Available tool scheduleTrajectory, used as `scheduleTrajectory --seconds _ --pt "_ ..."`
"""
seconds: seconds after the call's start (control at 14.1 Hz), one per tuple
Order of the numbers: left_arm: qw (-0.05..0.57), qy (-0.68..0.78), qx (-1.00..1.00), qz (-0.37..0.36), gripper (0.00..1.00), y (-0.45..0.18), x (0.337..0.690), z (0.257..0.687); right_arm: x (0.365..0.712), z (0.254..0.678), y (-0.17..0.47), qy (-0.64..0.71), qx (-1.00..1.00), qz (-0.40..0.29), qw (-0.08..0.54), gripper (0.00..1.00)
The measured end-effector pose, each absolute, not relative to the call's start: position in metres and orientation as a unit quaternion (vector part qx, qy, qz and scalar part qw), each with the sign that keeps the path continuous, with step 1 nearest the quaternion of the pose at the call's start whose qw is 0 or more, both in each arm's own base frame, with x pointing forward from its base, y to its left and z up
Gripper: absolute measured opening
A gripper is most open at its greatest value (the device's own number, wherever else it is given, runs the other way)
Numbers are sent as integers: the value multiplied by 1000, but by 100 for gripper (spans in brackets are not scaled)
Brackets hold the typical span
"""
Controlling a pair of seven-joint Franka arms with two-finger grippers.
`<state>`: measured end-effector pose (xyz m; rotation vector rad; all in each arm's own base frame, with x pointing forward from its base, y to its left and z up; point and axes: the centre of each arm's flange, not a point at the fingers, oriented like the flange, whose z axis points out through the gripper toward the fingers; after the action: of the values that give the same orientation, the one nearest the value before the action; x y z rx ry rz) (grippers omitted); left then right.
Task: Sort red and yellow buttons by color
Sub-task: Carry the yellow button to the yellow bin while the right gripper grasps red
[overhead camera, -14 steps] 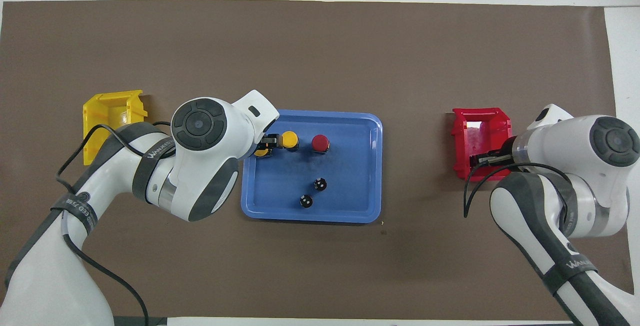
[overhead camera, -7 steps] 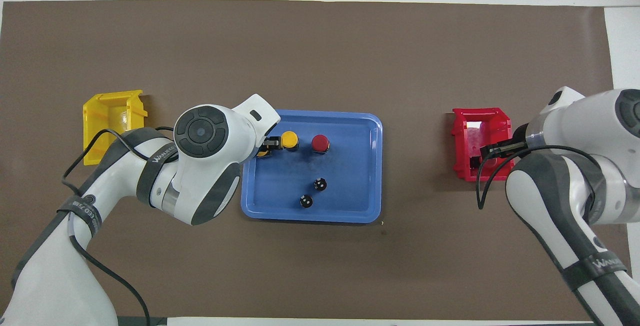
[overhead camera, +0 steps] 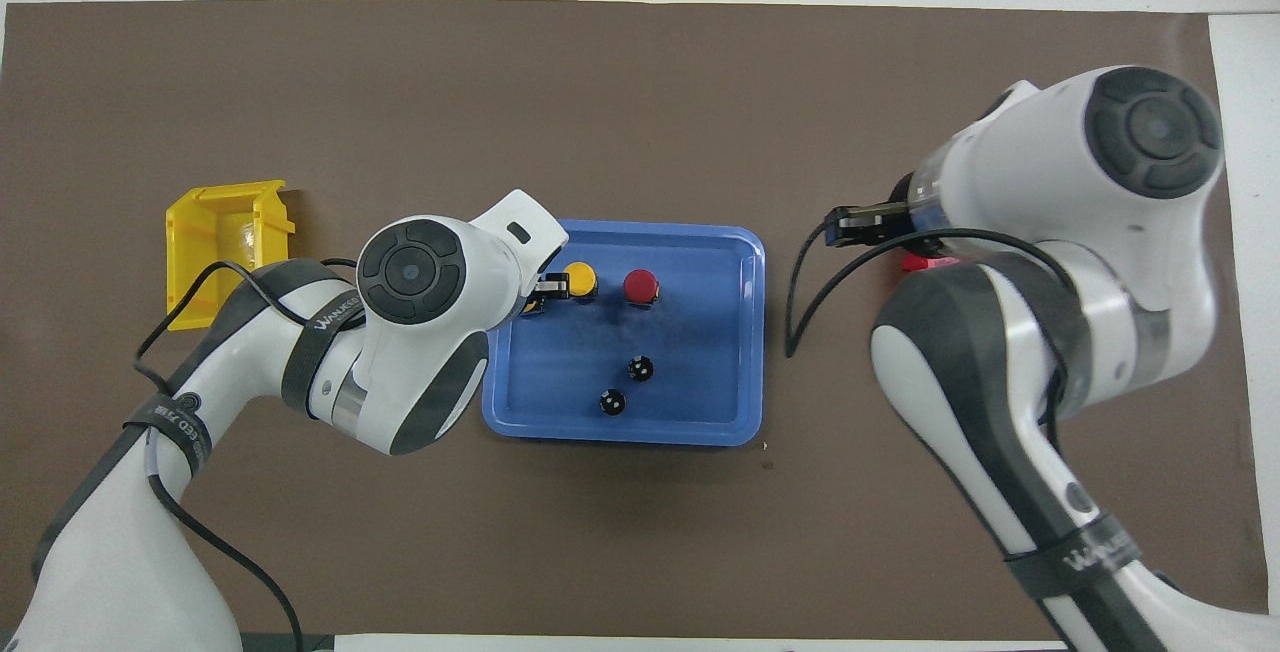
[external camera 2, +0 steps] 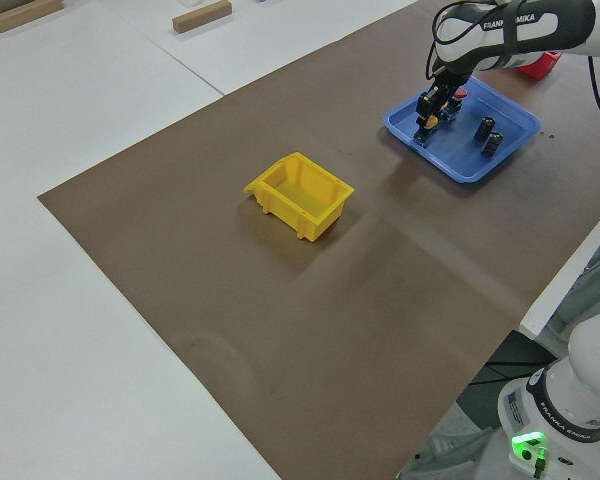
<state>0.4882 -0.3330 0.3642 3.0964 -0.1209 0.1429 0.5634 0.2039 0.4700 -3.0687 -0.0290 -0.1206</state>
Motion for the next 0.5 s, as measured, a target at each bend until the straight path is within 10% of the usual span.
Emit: scheduleTrajectory --seconds 0.5 --pt "7 -30 999 12 41 -298 488 457 557 452 264 27 -997 -55 52 70"
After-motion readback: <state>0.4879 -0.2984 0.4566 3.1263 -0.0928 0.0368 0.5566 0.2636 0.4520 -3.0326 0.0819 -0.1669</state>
